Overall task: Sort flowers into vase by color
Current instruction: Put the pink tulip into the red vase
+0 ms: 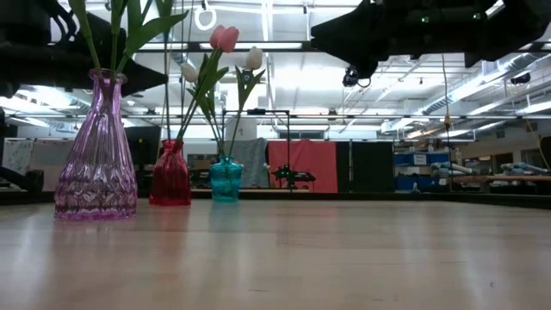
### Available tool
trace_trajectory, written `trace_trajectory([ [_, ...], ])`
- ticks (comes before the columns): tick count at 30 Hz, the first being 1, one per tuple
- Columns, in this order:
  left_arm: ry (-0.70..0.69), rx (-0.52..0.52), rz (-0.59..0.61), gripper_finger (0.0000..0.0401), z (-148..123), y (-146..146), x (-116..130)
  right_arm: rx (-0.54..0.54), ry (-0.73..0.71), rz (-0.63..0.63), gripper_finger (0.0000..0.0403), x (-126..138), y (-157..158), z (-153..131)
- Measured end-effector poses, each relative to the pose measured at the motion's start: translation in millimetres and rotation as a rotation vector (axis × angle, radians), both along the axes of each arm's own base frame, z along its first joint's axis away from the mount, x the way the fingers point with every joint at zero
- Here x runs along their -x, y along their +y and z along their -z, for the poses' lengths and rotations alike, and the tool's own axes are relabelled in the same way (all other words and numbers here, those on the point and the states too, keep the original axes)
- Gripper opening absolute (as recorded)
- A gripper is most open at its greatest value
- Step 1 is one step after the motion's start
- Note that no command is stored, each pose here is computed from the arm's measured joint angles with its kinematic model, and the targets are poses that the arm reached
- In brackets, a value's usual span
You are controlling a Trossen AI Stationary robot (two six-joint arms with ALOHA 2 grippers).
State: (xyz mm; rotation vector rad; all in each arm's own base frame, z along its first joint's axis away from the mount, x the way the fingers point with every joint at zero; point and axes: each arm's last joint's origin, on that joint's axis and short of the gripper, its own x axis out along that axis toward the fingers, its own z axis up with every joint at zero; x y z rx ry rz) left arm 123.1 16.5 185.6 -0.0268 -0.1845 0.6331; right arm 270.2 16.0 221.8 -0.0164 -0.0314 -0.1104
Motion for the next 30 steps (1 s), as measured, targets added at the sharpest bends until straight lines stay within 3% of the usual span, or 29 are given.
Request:
trace_trajectory([
  [14,0.172,0.057,0.018,0.0001,22.4,3.6,-11.6,-0.003,-0.006,0.001,0.0146,-4.2,0.1,5.2],
  [23,0.197,0.075,-0.005,0.0014,26.2,4.1,-12.3,-0.046,-0.018,0.029,0.0146,-4.1,-0.9,4.3],
  [27,0.197,0.126,-0.001,0.0039,29.7,4.1,-12.1,-0.062,-0.021,0.03,0.0146,-4.1,-1.3,4.3],
  [30,0.185,0.147,0.015,0.0083,29.9,3.7,-12.4,-0.072,-0.025,0.032,0.0146,-4.1,-1.8,4.1],
])
